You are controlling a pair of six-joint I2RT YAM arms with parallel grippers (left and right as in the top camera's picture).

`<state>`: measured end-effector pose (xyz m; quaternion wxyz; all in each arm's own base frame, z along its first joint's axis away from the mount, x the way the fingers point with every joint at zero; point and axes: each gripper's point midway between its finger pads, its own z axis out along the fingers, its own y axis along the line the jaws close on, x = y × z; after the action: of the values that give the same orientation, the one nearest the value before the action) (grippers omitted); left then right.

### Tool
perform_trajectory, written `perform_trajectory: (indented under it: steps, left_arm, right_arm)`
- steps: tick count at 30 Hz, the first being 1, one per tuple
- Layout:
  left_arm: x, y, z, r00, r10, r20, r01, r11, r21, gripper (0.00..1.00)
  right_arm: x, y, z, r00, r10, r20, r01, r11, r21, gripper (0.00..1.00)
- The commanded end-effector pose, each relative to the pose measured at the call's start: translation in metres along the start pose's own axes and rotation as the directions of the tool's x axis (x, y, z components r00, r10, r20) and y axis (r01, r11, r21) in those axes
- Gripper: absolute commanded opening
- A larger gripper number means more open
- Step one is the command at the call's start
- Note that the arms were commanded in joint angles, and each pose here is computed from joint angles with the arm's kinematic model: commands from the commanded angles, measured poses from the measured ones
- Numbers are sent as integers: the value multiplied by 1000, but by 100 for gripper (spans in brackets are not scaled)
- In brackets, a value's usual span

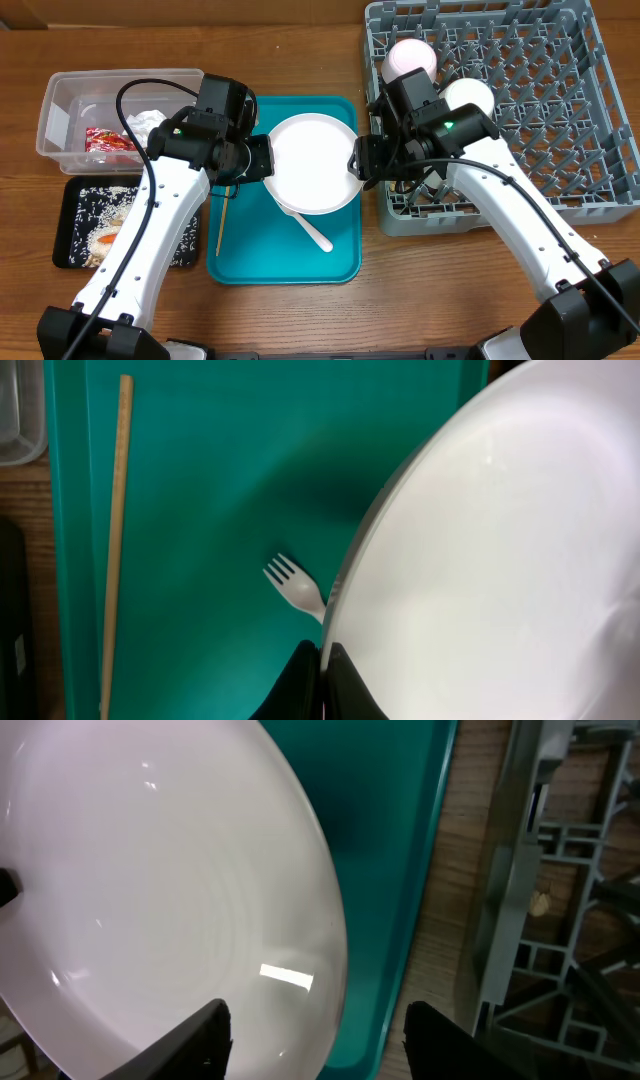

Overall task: Sort waste into correct bins and load items into the dishwasher
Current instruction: 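Grasp the plate's right rim with the right gripper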

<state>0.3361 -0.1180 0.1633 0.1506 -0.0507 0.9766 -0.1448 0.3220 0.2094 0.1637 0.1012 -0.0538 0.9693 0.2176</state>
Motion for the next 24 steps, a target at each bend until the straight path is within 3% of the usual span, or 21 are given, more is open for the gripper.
perform_trajectory:
  steps: [1,7,18,24]
  left_arm:
    - [-4,-12,-12,999,30,34,-32,999,44,4]
    - [-6,-12,-12,999,31,39,-33,998,46,4]
    - [-6,-12,-12,999,31,40,-33,998,47,4]
    - [-6,-12,-12,999,31,40,-33,998,47,4]
  right_arm:
    - [7,-2,9,1000,-1,-24,0,1000,-4,57]
    - [8,4,12,1000,-3,-31,1,999,-44,56]
    - [-2,14,11,1000,-23,10,24,995,-96,41]
    - [-4,14,11,1000,-24,16,26,995,-94,28]
